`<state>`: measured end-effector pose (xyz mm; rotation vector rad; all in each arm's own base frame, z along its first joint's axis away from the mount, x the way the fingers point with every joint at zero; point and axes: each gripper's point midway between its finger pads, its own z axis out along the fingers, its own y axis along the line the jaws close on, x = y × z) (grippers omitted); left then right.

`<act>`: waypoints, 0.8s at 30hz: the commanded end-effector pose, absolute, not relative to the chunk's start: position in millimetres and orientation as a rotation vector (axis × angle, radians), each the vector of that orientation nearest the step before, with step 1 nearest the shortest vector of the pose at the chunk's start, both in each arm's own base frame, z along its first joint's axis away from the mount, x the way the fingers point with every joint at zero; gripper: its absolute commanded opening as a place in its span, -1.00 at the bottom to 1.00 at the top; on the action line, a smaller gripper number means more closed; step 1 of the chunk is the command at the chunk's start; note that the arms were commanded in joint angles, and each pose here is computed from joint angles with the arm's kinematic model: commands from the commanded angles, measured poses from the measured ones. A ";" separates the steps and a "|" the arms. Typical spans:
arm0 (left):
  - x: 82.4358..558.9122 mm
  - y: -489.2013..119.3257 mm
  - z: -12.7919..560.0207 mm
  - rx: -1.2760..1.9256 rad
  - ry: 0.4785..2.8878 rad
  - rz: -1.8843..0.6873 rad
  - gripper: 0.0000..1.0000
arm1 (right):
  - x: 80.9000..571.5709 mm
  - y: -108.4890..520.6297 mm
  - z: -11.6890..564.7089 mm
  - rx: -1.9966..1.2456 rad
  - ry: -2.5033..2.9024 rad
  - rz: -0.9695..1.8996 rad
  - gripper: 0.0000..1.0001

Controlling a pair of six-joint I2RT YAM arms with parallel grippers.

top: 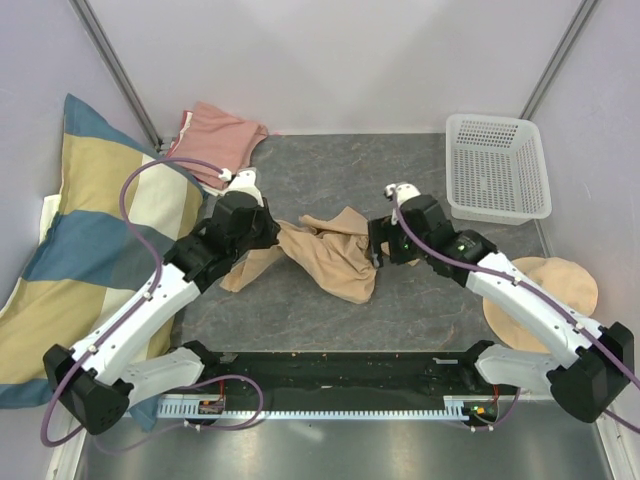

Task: Fold and stack the t-shirts
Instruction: Flatten out the tshirt

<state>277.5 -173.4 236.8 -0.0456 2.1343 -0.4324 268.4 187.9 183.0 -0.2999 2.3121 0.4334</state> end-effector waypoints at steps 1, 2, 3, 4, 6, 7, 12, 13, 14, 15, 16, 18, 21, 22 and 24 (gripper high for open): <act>286.8 -181.1 223.0 -0.043 2.171 -0.411 -0.96 | 235.4 224.3 172.9 -0.457 2.301 0.484 0.79; 289.6 -184.5 224.8 -0.041 2.163 -0.423 -0.96 | 230.6 230.8 171.5 -0.481 2.292 0.480 0.79; 291.2 -186.4 222.1 -0.041 2.168 -0.424 -0.96 | 216.8 245.7 168.8 -0.551 2.280 0.491 0.79; 293.1 -189.4 221.5 -0.036 2.171 -0.432 -0.96 | 214.2 253.3 168.1 -0.565 2.259 0.489 0.79; 295.2 -191.1 218.7 -0.031 2.176 -0.428 -0.96 | 200.0 270.8 160.1 -0.638 2.234 0.459 0.79; 296.1 -191.8 217.2 -0.029 2.179 -0.425 -0.96 | 196.2 279.0 157.8 -0.661 2.218 0.456 0.79; 296.6 -189.5 215.4 -0.035 2.179 -0.413 -0.96 | 179.7 303.9 122.1 -0.759 2.132 0.232 0.78; 296.9 -189.2 216.1 -0.032 2.176 -0.408 -0.96 | 182.1 307.0 119.2 -0.746 2.107 0.200 0.77; 296.4 -188.4 215.4 -0.030 2.178 -0.404 -0.96 | 183.4 308.4 115.7 -0.743 2.093 0.168 0.77; 296.3 -187.5 215.6 -0.029 2.177 -0.399 -0.96 | 187.7 307.0 109.1 -0.725 2.070 0.089 0.77; 297.5 -185.3 217.6 -0.034 2.171 -0.388 -0.96 | 190.4 309.9 108.9 -0.710 2.052 0.072 0.77; 297.6 -182.5 219.6 -0.036 2.164 -0.375 -0.96 | 196.5 311.9 108.0 -0.677 2.012 0.022 0.77; 298.7 -178.4 222.1 -0.042 2.155 -0.351 -0.96 | 202.2 315.4 109.7 -0.633 1.980 0.015 0.75; 299.1 -178.0 223.2 -0.045 2.153 -0.349 -0.96 | 204.8 313.0 109.7 -0.621 1.967 -0.003 0.75; 299.5 -178.5 224.0 -0.042 2.152 -0.350 -0.96 | 206.7 313.2 103.4 -0.632 1.964 -0.032 0.74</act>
